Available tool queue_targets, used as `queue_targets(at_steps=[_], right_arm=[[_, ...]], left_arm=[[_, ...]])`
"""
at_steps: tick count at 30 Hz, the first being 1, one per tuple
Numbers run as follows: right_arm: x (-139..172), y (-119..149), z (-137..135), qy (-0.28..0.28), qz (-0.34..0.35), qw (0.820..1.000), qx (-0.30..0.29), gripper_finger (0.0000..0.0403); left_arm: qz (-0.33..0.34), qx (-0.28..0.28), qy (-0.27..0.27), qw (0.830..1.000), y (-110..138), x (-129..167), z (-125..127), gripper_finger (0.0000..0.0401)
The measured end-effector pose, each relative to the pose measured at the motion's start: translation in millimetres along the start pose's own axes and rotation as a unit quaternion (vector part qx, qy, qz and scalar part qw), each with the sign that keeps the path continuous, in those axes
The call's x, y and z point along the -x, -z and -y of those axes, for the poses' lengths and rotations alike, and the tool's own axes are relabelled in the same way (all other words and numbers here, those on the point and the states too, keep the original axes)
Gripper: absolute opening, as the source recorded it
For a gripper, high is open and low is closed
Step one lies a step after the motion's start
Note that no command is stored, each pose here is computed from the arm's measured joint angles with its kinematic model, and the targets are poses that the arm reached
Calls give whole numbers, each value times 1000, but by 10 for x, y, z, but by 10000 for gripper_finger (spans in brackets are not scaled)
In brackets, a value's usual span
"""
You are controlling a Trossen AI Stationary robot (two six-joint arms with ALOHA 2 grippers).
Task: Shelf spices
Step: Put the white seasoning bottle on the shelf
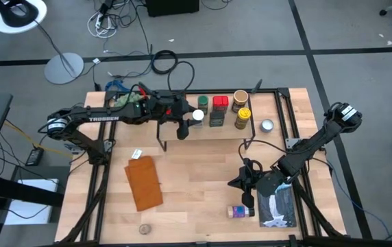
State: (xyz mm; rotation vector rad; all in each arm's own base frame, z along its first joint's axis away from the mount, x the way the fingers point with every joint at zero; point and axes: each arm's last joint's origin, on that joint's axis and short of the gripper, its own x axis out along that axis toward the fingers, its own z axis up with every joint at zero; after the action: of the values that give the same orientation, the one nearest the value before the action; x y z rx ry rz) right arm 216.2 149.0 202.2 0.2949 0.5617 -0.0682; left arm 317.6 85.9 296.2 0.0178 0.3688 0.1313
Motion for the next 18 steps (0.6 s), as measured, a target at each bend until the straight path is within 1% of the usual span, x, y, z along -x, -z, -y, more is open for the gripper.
queue_targets(at_steps=[9,14,18], right_arm=[[0,0,0,0,0,1000,0,3],[0,0,0,0,0,1000,0,2],[0,1,-1,-2,-2,1000,0,2]], left_arm=[[0,0,0,1000,2,0,0,217],[-2,0,-14,1000,4,0,-8,240],[-2,-2,-15,1000,6,0,-8,262]])
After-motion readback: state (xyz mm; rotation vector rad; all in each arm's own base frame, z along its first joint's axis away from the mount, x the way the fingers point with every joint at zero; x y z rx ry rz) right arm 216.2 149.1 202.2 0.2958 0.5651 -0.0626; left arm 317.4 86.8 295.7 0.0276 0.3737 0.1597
